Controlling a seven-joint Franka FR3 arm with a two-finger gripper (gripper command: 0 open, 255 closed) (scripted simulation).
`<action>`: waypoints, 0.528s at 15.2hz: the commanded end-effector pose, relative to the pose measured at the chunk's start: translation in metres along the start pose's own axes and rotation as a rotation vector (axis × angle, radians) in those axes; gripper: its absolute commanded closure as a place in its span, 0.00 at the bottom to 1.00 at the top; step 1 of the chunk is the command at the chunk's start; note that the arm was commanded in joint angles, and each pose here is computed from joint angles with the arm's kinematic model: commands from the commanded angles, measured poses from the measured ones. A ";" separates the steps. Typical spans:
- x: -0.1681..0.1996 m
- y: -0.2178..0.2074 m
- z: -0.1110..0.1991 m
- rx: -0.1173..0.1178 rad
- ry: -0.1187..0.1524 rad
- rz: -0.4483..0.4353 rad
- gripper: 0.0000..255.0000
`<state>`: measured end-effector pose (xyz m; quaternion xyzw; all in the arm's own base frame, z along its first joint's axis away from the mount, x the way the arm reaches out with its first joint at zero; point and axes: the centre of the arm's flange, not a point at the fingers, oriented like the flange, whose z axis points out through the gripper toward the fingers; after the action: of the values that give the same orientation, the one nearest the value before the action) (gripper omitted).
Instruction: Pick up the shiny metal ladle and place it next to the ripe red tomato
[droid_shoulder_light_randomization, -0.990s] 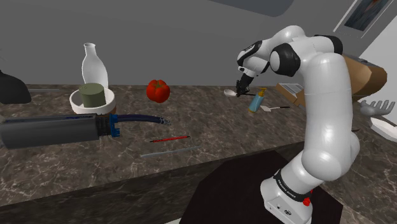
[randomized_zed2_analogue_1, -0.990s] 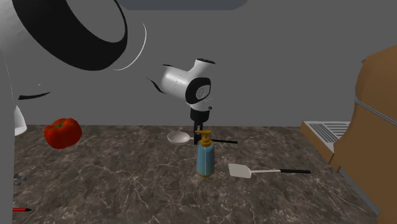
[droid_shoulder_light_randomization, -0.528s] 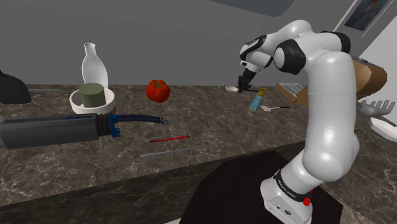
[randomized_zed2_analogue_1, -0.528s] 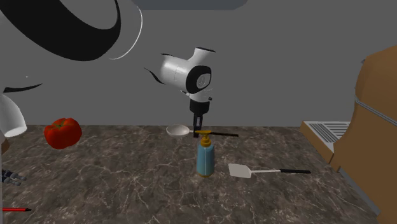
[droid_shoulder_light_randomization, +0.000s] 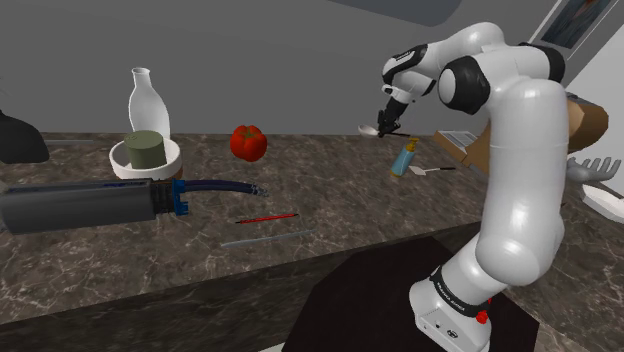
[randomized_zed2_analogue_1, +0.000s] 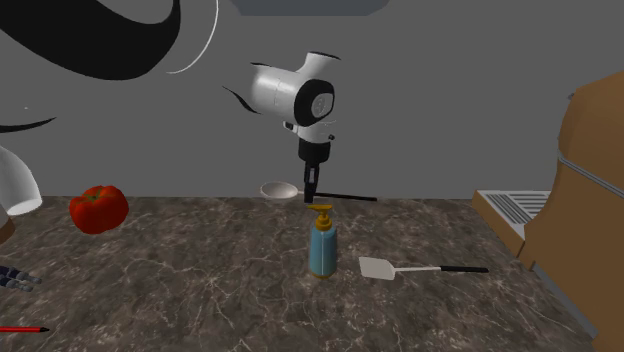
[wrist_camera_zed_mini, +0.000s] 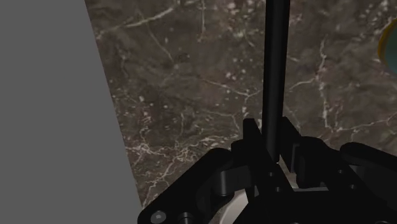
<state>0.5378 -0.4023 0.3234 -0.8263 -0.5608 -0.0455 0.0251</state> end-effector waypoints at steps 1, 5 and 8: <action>0.001 0.000 -0.009 0.000 0.000 0.000 1.00; 0.004 0.000 -0.030 0.000 0.000 0.000 1.00; 0.005 0.000 -0.046 0.000 0.000 0.000 1.00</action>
<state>0.5382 -0.4008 0.3648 -0.8263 -0.5608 -0.0455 0.0252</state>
